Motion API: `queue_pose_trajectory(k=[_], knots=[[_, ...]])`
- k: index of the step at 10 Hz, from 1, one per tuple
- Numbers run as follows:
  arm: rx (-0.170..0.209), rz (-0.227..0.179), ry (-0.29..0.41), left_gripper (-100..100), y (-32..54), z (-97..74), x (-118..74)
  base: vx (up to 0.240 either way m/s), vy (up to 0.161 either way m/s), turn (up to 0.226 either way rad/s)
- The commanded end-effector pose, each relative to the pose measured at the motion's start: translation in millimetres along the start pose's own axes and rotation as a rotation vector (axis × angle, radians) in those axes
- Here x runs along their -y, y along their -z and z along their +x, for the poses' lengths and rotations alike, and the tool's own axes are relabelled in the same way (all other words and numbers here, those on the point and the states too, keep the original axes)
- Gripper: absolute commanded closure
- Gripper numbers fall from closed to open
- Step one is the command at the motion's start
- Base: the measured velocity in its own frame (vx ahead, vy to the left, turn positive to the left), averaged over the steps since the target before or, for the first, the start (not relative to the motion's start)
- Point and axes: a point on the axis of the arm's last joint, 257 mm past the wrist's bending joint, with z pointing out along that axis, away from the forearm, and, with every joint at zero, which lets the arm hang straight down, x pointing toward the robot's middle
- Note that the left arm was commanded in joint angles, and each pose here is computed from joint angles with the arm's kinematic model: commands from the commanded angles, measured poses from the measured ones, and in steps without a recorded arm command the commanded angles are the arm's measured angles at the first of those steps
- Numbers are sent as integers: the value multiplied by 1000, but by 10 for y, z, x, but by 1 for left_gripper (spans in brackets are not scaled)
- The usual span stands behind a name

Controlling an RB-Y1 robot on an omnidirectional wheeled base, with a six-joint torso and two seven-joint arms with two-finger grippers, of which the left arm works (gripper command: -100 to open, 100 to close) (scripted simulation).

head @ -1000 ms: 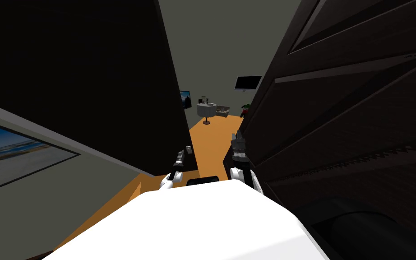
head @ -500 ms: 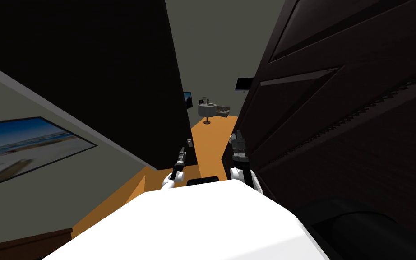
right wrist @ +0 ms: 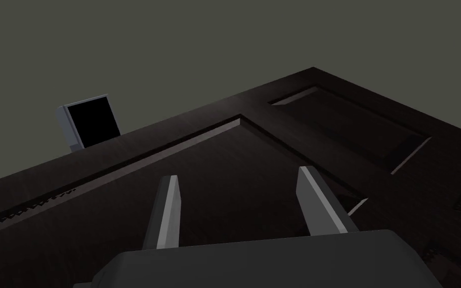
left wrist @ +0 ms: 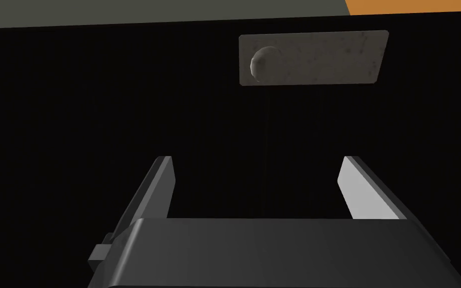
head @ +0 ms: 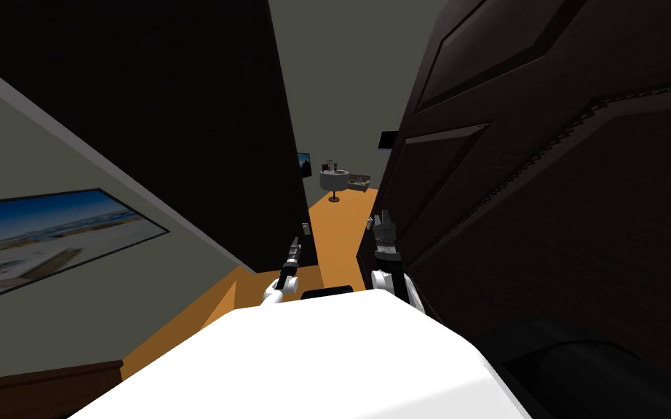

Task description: Push the door open

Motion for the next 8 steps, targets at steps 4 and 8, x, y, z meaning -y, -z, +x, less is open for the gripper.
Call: queue_pose_trajectory(k=[4,8], knots=[[12,6,-13,-100,10,-72,13,227,5,-22],[16,10,12,-100,26,62,15,201,-6,-19]])
